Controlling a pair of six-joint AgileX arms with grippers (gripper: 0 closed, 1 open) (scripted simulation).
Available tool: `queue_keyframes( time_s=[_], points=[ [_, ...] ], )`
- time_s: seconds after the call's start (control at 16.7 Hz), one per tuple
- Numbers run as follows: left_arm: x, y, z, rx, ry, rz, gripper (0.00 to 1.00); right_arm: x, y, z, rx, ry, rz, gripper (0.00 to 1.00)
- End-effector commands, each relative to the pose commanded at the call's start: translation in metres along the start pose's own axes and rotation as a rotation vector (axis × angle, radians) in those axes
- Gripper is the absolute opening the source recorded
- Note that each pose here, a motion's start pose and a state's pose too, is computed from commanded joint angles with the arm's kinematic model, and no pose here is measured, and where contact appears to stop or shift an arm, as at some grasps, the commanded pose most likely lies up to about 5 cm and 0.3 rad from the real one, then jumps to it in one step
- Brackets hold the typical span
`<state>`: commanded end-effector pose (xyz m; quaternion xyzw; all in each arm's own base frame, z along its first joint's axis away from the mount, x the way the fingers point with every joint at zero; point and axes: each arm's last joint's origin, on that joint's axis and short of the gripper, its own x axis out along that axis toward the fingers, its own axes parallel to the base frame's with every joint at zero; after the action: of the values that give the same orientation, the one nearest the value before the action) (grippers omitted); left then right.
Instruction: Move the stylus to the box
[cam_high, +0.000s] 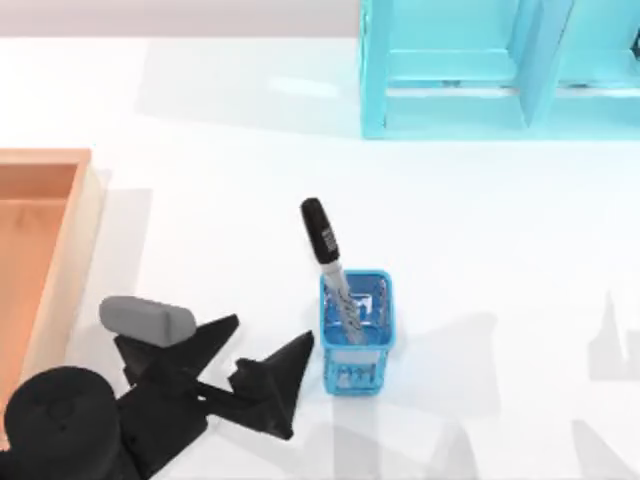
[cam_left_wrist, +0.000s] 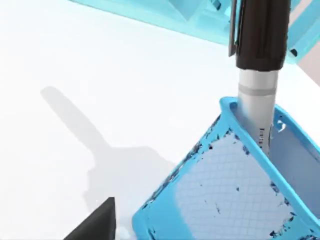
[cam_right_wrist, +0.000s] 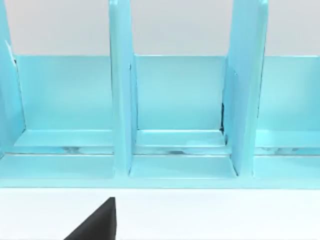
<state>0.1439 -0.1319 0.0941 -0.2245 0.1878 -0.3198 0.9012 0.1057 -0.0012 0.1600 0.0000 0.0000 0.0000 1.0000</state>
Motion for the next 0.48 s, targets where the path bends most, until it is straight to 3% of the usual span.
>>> queue_keyframes(
  time_s=[0.48],
  points=[
    [0.0026, -0.0017, -0.0049, -0.011, 0.004, -0.017, 1.0, 0.0, 0.0, 0.0, 0.0, 0.0, 0.0, 1.0]
  ],
)
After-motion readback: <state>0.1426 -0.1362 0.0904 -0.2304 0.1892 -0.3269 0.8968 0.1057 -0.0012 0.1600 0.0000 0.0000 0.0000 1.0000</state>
